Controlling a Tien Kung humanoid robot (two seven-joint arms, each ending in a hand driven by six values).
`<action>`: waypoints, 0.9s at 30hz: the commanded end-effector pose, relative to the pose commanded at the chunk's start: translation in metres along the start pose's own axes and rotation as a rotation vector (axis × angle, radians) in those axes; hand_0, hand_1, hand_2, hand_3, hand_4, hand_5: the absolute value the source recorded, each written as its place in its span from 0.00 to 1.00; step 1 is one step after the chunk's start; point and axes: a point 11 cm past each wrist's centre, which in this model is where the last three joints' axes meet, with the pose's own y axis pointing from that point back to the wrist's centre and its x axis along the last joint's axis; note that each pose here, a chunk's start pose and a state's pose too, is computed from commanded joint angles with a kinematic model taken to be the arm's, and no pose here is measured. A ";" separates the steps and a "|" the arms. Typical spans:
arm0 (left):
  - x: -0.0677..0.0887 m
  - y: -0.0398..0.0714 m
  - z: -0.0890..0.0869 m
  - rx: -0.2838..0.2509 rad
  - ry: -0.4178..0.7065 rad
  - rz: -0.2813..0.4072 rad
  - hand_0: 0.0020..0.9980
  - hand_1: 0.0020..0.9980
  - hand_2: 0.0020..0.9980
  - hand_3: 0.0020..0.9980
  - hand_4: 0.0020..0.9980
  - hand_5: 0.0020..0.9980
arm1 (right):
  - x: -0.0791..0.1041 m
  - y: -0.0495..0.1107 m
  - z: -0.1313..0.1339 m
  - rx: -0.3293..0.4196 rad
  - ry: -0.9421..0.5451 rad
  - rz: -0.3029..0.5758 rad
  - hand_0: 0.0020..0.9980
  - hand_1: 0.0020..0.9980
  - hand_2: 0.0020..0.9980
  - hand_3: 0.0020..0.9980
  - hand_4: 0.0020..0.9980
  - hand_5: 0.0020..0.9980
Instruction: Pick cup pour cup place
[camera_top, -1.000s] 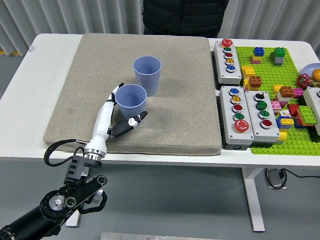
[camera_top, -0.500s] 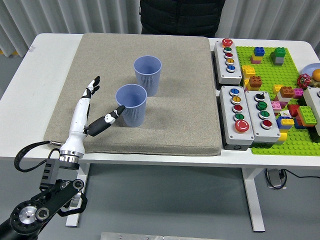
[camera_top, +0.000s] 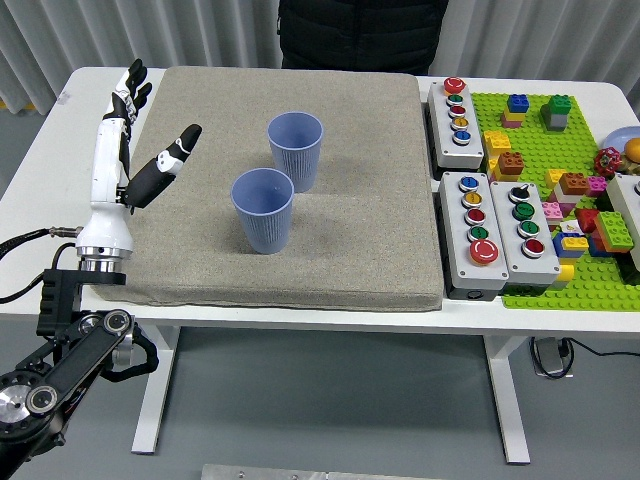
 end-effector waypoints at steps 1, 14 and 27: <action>0.000 0.000 -0.002 0.017 0.038 0.004 0.89 0.91 1.00 1.00 1.00 0.71 | 0.000 0.000 0.000 0.000 0.000 0.000 0.67 0.61 0.56 0.58 0.00 0.17; 0.003 0.002 -0.003 0.076 0.569 0.212 0.85 0.85 0.94 0.95 1.00 0.75 | -0.002 0.001 -0.001 -0.001 0.009 -0.001 0.67 0.61 0.56 0.58 0.00 0.17; 0.000 0.007 0.015 0.084 0.630 0.355 0.78 0.78 0.89 0.88 0.82 1.00 | -0.002 0.001 0.001 -0.004 0.015 0.000 0.67 0.61 0.56 0.58 0.00 0.17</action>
